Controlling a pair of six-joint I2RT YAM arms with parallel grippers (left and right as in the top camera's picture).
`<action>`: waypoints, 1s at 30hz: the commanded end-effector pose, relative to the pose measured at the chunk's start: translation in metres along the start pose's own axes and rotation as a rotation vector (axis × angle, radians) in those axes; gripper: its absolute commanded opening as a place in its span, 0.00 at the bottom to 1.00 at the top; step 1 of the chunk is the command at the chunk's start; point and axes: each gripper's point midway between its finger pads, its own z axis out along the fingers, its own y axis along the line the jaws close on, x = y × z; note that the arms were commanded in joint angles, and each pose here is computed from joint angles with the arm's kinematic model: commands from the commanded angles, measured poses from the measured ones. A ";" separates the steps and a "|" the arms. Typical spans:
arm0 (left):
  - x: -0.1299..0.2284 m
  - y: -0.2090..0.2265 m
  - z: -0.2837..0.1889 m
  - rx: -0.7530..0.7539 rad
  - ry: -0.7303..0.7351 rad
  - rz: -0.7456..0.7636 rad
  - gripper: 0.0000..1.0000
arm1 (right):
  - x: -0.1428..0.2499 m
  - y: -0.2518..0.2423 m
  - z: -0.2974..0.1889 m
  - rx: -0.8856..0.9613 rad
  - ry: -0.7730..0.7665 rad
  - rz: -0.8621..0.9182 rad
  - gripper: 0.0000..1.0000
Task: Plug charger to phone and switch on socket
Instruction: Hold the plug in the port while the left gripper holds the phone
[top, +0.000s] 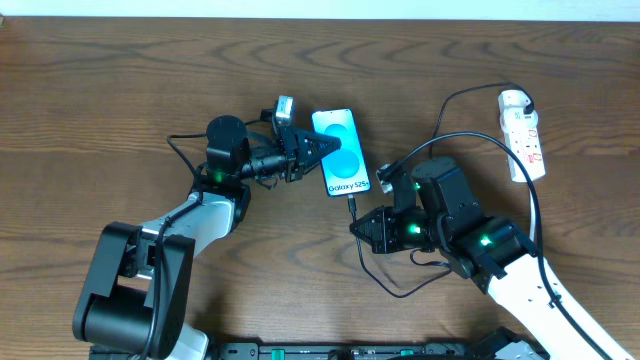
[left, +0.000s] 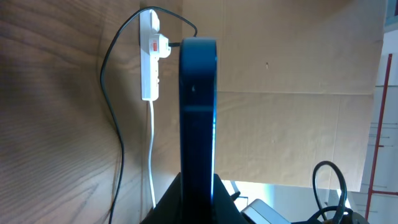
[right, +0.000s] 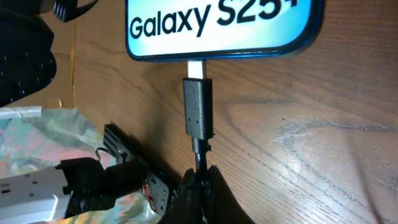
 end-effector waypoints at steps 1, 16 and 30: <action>-0.002 -0.016 0.002 0.026 0.011 0.032 0.07 | 0.002 -0.001 0.002 0.001 0.005 0.016 0.01; -0.001 -0.016 0.002 0.026 0.012 0.033 0.08 | 0.001 0.000 0.002 -0.001 0.001 0.046 0.01; 0.003 -0.017 0.001 0.031 0.039 0.041 0.07 | -0.007 -0.005 0.001 0.032 -0.042 0.054 0.01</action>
